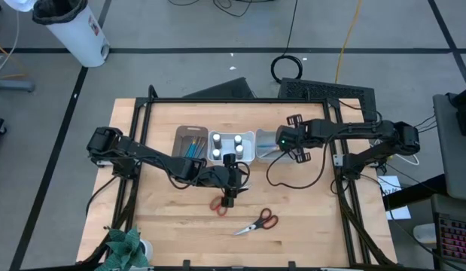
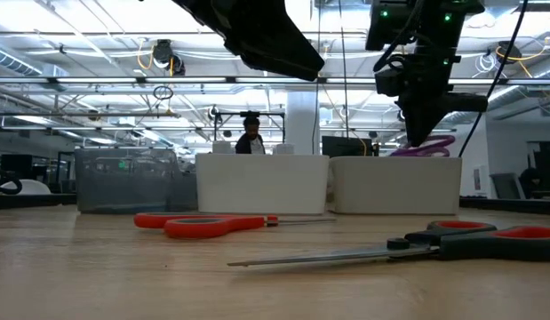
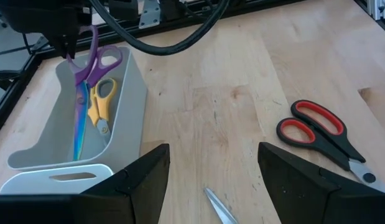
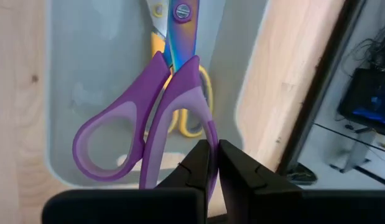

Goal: Pick & Place Paint Supplies
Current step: Put the purple scissors into the gray bin

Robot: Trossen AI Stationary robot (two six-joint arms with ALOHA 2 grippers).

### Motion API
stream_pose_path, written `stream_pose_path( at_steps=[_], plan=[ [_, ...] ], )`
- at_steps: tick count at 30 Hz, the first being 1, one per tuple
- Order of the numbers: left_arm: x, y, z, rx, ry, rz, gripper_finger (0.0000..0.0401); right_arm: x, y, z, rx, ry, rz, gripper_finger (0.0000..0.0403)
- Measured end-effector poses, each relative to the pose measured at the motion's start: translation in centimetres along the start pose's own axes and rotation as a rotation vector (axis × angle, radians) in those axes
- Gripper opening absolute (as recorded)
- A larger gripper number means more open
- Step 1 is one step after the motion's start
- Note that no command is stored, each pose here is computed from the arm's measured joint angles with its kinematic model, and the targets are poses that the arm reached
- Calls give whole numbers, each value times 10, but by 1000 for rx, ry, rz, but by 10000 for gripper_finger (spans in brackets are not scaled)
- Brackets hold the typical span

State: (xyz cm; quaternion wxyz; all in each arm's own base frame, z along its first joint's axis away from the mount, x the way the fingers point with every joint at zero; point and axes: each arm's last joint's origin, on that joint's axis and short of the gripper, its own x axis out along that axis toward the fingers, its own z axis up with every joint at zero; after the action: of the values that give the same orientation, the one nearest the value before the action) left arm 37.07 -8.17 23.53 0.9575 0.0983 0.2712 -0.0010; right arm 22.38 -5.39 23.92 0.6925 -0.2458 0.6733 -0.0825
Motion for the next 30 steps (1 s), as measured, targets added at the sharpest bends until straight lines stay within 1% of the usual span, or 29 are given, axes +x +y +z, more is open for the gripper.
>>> stream_pose_path(
  at_steps=[4,9,13,18,21,25,30],
  plan=[
    [0,0,0,-12,0,0,248,6,4,-1,2,-7,20,13],
    [0,0,0,-11,0,0,248,13,9,-2,-2,-6,20,13],
    [0,0,0,4,0,0,248,16,10,-3,-32,3,18,13],
    [0,0,0,5,0,0,248,15,9,-5,-34,28,-28,13],
    [0,0,0,9,0,1,248,15,9,-5,-40,31,-31,13],
    [0,0,0,9,1,1,248,15,8,-6,-41,53,-74,13],
    [0,0,-1,7,10,0,248,15,10,-9,-58,83,-58,13]
  ],
)
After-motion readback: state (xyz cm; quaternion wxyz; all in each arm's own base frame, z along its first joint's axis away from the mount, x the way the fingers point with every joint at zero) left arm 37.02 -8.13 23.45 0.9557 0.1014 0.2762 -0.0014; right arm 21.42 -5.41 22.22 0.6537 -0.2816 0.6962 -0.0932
